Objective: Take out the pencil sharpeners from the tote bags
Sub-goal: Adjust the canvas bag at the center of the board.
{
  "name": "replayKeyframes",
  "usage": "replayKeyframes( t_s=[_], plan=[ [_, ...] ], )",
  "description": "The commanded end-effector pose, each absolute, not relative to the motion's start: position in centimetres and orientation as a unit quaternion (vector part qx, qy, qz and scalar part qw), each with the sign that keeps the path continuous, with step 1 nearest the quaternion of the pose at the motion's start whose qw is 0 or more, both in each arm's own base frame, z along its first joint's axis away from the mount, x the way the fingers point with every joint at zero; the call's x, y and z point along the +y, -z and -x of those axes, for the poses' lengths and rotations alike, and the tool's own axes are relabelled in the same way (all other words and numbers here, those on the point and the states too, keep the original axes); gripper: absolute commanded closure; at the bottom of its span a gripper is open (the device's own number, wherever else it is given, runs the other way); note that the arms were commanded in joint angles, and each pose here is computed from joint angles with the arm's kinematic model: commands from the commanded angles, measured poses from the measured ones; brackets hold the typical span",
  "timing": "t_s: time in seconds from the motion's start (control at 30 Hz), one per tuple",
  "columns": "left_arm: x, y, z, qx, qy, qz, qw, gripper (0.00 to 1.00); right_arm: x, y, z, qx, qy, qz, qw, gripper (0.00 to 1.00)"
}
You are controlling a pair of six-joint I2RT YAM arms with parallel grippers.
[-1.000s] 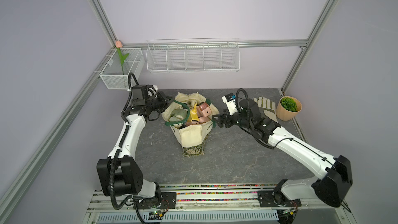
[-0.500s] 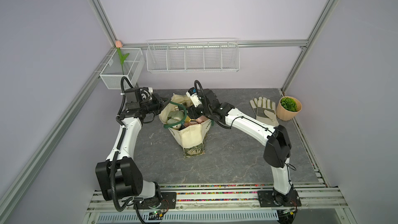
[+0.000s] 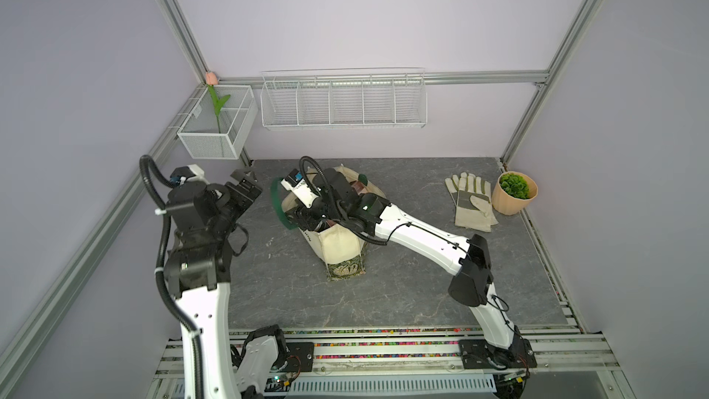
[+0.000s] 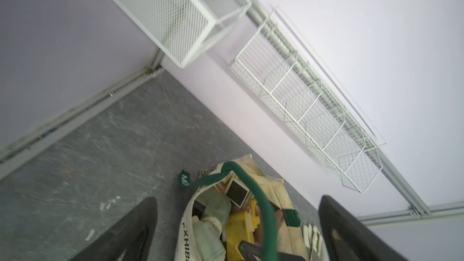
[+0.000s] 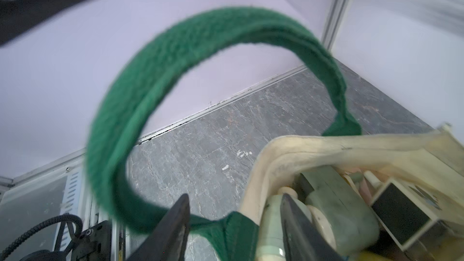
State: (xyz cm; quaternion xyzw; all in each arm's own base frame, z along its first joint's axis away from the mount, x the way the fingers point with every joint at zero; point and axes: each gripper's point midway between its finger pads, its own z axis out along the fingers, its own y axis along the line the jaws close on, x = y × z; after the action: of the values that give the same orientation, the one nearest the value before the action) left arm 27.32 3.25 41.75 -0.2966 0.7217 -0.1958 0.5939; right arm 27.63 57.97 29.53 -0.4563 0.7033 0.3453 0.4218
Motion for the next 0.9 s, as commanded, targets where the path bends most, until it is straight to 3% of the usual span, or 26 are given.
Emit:
replayKeyframes(
  t_s=[0.0,0.13,0.4,0.6,0.87],
  plan=[
    [6.7,-40.1,-24.5,0.709,0.096,0.354,0.602,0.0,60.1,-26.6,-25.4,0.674,-0.323,0.527,0.404,0.4],
    [6.9,-41.4,-21.8,0.676,0.089,0.354,0.64,0.0,61.1,-25.0,-24.2,0.657,-0.295,0.568,0.399,0.36],
    [3.1,-35.3,-27.0,0.744,0.197,0.316,0.555,0.01,56.9,-29.2,-25.9,0.668,-0.254,0.536,0.45,0.26],
    [1.1,-30.0,-30.7,0.784,0.257,0.306,0.475,0.04,48.6,-31.3,-29.3,0.723,-0.201,0.463,0.472,0.17],
    [-1.2,-25.1,-33.6,0.819,0.278,0.288,0.41,0.09,35.2,-28.9,-34.9,0.818,-0.164,0.305,0.46,0.06]
  ],
)
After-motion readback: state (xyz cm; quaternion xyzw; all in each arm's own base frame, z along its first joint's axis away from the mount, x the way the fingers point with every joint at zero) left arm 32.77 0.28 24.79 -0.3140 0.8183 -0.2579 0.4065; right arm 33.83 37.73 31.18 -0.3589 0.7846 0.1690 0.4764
